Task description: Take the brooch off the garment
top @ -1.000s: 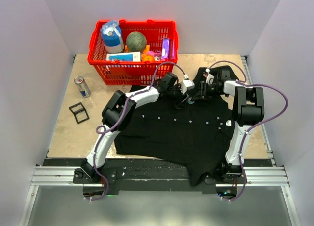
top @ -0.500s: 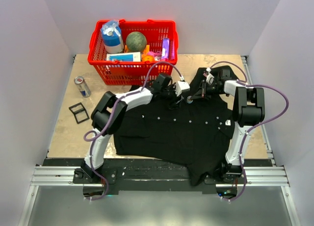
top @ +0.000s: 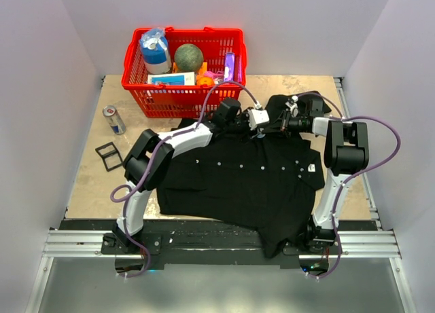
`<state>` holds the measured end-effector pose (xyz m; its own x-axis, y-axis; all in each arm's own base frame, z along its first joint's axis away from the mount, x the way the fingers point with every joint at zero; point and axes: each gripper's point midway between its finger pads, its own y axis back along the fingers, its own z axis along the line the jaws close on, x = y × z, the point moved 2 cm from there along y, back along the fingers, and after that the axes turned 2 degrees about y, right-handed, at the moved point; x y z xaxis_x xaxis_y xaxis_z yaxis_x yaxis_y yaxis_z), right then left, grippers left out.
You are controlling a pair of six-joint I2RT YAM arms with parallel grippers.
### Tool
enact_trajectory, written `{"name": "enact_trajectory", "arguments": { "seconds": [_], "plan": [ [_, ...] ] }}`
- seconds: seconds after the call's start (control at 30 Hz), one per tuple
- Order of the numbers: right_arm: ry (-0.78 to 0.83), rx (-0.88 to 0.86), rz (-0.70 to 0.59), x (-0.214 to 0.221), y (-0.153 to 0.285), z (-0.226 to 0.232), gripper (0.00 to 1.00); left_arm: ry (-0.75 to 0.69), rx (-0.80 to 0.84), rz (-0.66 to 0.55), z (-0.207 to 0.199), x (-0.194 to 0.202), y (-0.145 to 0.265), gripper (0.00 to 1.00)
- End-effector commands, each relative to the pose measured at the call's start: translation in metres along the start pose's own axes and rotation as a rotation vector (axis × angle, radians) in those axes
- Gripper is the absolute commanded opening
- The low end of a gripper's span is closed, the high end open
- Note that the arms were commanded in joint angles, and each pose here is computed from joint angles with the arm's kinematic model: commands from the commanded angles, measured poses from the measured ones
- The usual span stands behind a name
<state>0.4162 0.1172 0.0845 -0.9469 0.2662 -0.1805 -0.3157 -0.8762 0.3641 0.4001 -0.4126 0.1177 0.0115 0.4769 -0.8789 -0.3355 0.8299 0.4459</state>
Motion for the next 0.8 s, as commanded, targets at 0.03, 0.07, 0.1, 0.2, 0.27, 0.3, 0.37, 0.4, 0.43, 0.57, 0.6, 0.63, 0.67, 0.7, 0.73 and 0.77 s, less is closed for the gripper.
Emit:
{"name": "enact_trajectory", "arguments": {
  "seconds": [0.03, 0.07, 0.1, 0.2, 0.27, 0.3, 0.37, 0.4, 0.43, 0.57, 0.6, 0.63, 0.67, 0.7, 0.73, 0.77],
  "plan": [
    [-0.072, -0.105, -0.018, -0.003, 0.008, 0.018, 0.0, -0.25, -0.032, -0.076, 0.008, -0.032, -0.016, 0.59],
    [-0.077, -0.107, -0.016, -0.003, 0.008, 0.019, 0.0, -0.279, -0.033, -0.072, 0.009, -0.033, -0.017, 0.59],
    [-0.084, -0.11, -0.016, -0.003, 0.008, 0.019, 0.0, -0.301, -0.028, -0.06, 0.008, -0.03, -0.019, 0.59],
    [-0.14, -0.133, -0.021, -0.003, 0.008, 0.02, 0.0, -0.365, -0.015, -0.032, 0.008, -0.022, -0.019, 0.58],
    [-0.148, -0.135, -0.022, -0.002, 0.007, 0.018, 0.0, -0.392, 0.003, -0.024, 0.006, -0.019, -0.019, 0.57],
    [-0.155, -0.134, -0.022, -0.002, 0.006, 0.017, 0.0, -0.393, 0.013, -0.017, 0.004, -0.016, -0.018, 0.57],
    [-0.163, -0.133, -0.021, -0.001, 0.006, 0.016, 0.0, -0.411, 0.015, -0.012, 0.004, -0.015, -0.019, 0.56],
    [-0.168, -0.133, -0.021, 0.0, 0.006, 0.016, 0.0, -0.418, 0.004, -0.013, 0.005, -0.016, -0.02, 0.56],
    [-0.172, -0.133, -0.02, 0.0, 0.006, 0.016, 0.0, -0.421, -0.019, -0.004, 0.008, -0.014, -0.02, 0.55],
    [-0.199, -0.131, -0.016, 0.004, 0.006, 0.013, 0.0, -0.453, -0.089, -0.022, 0.017, -0.021, -0.023, 0.53],
    [-0.212, -0.132, -0.013, 0.004, 0.005, 0.013, 0.0, -0.466, -0.094, -0.025, 0.019, -0.02, -0.025, 0.51],
    [-0.217, -0.132, -0.013, 0.005, 0.005, 0.012, 0.0, -0.475, -0.099, -0.032, 0.021, -0.024, -0.026, 0.5],
    [-0.23, -0.132, -0.01, 0.007, 0.005, 0.011, 0.0, -0.479, -0.095, -0.031, 0.02, -0.024, -0.028, 0.48],
    [-0.249, -0.134, -0.008, 0.008, 0.005, 0.011, 0.0, -0.495, -0.085, -0.034, 0.019, -0.023, -0.028, 0.47],
    [-0.251, -0.137, -0.009, 0.008, 0.005, 0.011, 0.0, -0.505, -0.078, -0.035, 0.018, -0.023, -0.029, 0.47],
    [-0.26, -0.137, -0.008, 0.009, 0.005, 0.011, 0.0, -0.515, -0.065, -0.028, 0.016, -0.02, -0.029, 0.45]
  ]
}}
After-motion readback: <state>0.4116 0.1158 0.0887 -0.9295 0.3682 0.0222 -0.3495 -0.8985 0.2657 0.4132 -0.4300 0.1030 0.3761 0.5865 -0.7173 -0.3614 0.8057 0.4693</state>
